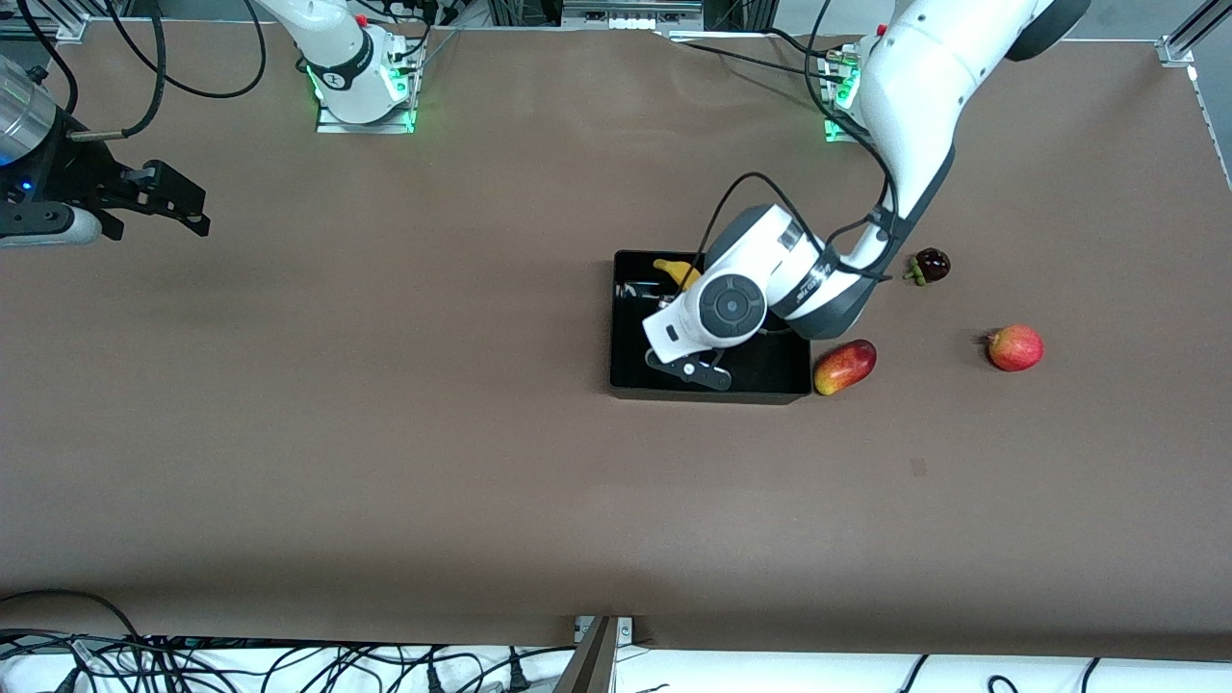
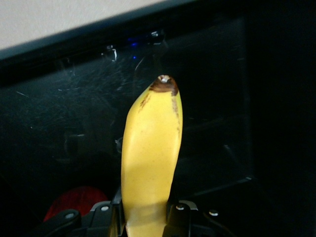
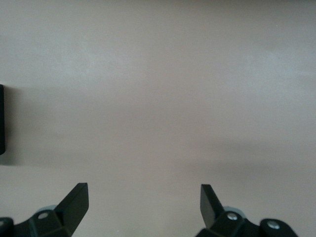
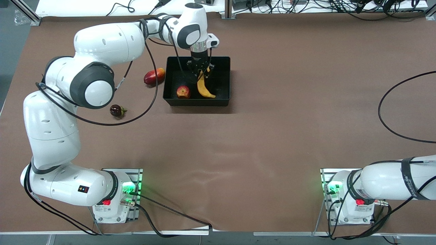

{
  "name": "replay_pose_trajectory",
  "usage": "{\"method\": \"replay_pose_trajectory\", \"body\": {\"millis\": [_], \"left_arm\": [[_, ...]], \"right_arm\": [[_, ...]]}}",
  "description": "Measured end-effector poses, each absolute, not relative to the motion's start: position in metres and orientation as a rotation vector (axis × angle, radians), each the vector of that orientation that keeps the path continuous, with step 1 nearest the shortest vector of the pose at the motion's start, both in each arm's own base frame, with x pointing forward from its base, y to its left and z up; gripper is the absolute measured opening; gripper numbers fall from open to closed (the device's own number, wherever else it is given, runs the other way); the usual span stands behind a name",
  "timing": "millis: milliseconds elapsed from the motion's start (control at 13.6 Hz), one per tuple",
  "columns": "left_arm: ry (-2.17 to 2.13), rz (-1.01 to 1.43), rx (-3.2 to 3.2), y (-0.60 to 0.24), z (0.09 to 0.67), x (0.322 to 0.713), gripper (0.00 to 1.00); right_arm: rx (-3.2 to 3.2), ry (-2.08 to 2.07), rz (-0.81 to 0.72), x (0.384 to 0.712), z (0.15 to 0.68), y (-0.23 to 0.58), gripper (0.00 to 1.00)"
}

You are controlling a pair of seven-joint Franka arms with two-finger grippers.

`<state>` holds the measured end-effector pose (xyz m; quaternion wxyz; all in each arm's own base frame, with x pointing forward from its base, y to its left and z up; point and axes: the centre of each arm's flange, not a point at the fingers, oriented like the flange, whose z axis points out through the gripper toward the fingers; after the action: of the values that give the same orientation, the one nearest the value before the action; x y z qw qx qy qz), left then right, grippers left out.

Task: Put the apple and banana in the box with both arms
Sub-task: 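Lower the banana into the black box beside the apple and release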

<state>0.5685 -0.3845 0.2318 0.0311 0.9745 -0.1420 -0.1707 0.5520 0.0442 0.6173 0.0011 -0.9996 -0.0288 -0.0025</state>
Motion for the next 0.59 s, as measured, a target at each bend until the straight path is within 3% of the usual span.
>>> {"method": "replay_pose_trajectory", "body": {"millis": [221,590], "left_arm": [[-0.446,-0.587,3.005,-0.385,0.204,0.561,0.34],[-0.405,-0.468,3.006,-0.378,0.241,0.586,0.78]], "right_arm": [[-3.138,-0.090,-0.008,0.552,0.617,0.044,1.00],[-3.138,-0.090,-0.008,0.552,0.617,0.044,1.00]]}}
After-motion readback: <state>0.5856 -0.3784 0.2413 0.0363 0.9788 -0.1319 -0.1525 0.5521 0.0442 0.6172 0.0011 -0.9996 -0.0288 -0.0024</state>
